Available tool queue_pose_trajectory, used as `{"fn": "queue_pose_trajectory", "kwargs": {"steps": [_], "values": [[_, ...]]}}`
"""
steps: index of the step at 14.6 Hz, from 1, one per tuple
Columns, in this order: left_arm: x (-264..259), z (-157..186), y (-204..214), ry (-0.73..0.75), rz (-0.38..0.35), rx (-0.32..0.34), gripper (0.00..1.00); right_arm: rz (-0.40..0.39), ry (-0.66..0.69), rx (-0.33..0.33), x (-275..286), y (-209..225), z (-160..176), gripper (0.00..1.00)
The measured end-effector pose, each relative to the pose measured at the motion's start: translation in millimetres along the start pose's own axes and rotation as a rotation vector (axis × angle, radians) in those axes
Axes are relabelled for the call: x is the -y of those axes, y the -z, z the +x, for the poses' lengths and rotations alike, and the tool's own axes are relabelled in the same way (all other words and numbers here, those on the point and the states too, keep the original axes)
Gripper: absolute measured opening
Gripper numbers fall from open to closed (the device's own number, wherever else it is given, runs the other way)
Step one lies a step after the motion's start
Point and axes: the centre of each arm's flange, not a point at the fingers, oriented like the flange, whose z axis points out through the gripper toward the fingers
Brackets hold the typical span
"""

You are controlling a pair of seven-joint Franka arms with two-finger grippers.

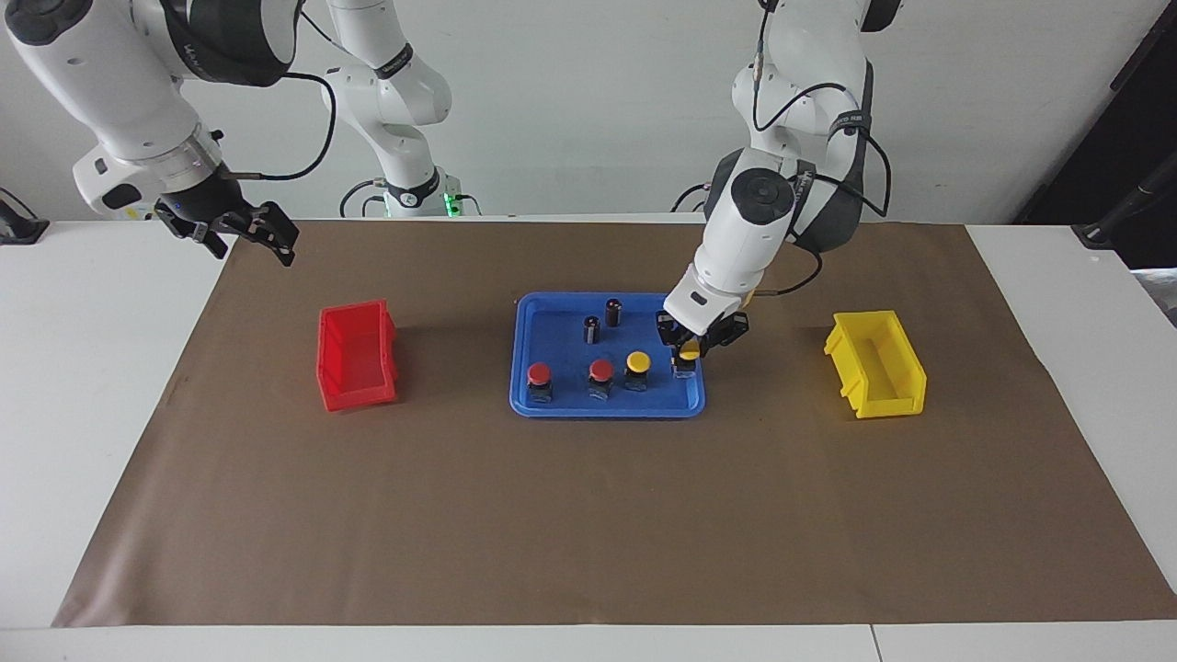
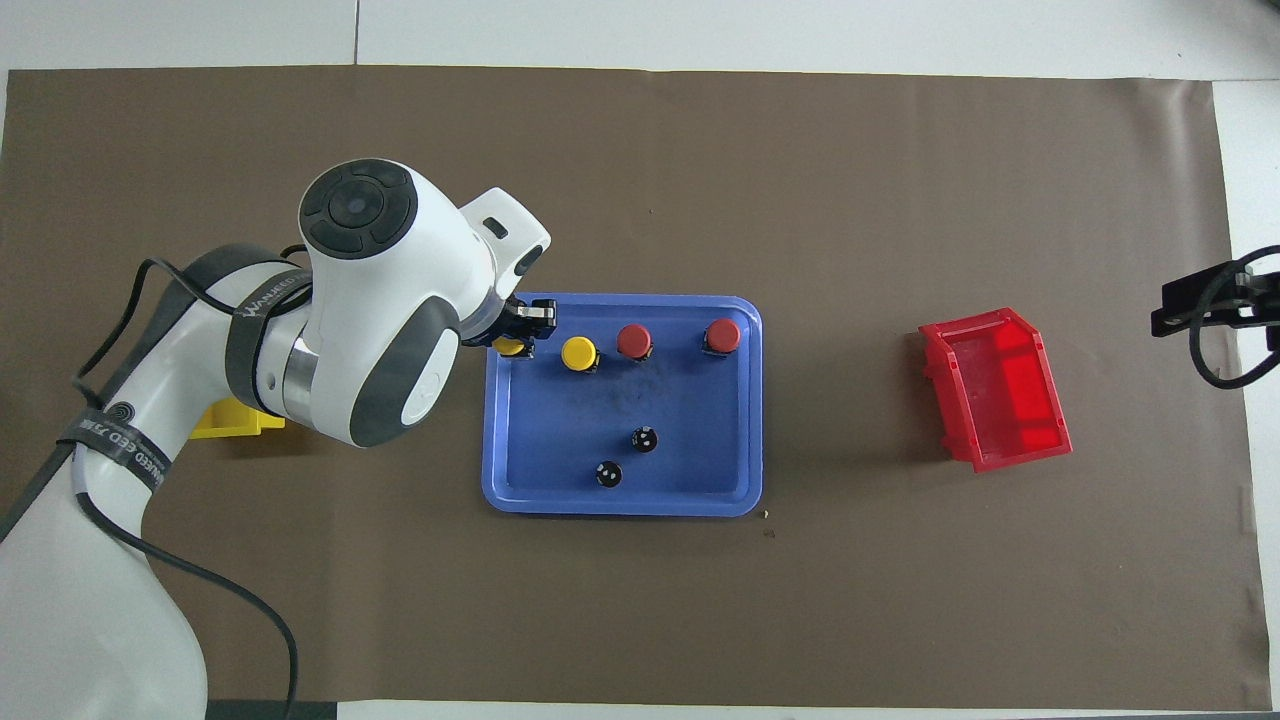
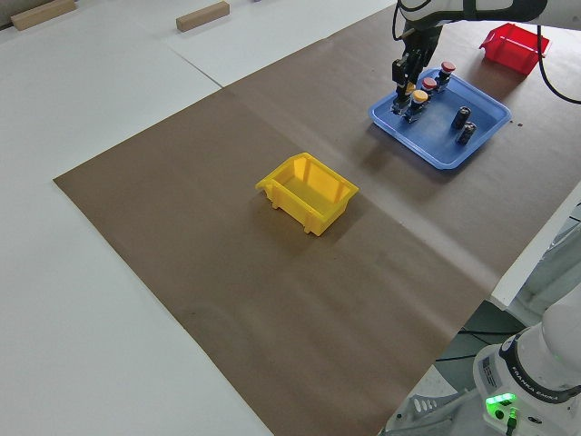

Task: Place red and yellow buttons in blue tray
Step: 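Carry the yellow button over the blue tray with the left gripper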

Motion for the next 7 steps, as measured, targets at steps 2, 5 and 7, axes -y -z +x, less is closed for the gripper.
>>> {"fn": "queue_pose_trajectory", "kwargs": {"steps": [2, 5, 7], "values": [[0.3, 0.4, -5.6, 0.001, 0.0, -0.001, 0.42, 0.0, 0.0, 0.0, 0.0, 0.0, 0.0, 1.0], [0.8, 0.0, -23.4, 0.002, 0.001, -0.007, 0.42, 0.0, 0.0, 0.0, 0.0, 0.0, 0.0, 1.0], [-2.8, -0.3, -38.3, -0.004, 0.004, -0.005, 0.42, 0.0, 0.0, 0.0, 0.0, 0.0, 0.0, 1.0]]}}
